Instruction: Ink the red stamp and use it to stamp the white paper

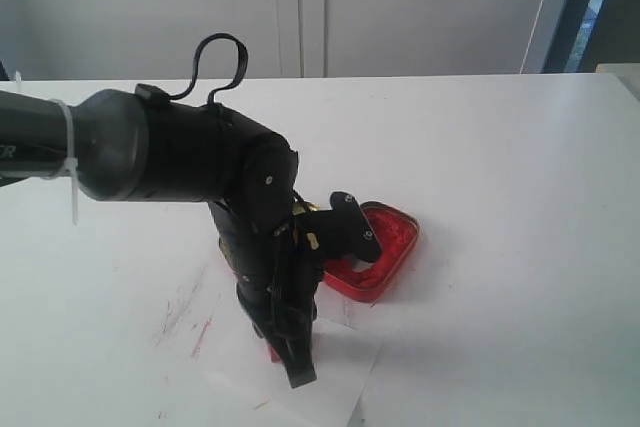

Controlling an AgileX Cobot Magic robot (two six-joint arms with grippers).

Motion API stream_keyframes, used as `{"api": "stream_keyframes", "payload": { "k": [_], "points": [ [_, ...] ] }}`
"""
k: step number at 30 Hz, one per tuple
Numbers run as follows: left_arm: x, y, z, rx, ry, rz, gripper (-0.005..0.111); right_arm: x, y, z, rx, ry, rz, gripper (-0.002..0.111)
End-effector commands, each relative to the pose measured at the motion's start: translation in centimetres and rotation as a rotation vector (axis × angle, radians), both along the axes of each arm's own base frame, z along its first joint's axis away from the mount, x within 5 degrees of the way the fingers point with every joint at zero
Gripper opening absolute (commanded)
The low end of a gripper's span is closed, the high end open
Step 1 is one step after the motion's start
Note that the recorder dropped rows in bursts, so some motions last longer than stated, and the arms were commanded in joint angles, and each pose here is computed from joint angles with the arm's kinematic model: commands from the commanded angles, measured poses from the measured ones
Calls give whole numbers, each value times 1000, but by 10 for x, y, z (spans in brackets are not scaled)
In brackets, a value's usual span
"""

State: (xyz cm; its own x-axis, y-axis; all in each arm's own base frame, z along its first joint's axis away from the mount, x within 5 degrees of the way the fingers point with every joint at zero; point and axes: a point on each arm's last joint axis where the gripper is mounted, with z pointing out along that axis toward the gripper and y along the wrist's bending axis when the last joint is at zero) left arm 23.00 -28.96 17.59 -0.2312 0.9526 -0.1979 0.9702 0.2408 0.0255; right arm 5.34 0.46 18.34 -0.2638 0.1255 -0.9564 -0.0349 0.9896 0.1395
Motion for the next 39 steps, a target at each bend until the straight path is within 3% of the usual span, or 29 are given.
{"api": "stream_keyframes", "payload": {
  "k": [1, 12, 22, 39],
  "points": [
    [-2, 0, -6, 29, 11, -4, 0, 0, 0, -1, -5, -7, -5, 0],
    [-2, 2, -7, 58, -7, -29, 0, 0, 0, -1, -5, -7, -5, 0],
    [-17, -8, -6, 166, -125, -138, 0, 0, 0, -1, -5, -7, -5, 0],
    [-32, -17, -4, 257, -240, -160, 0, 0, 0, -1, -5, -7, -5, 0]
  ]
}}
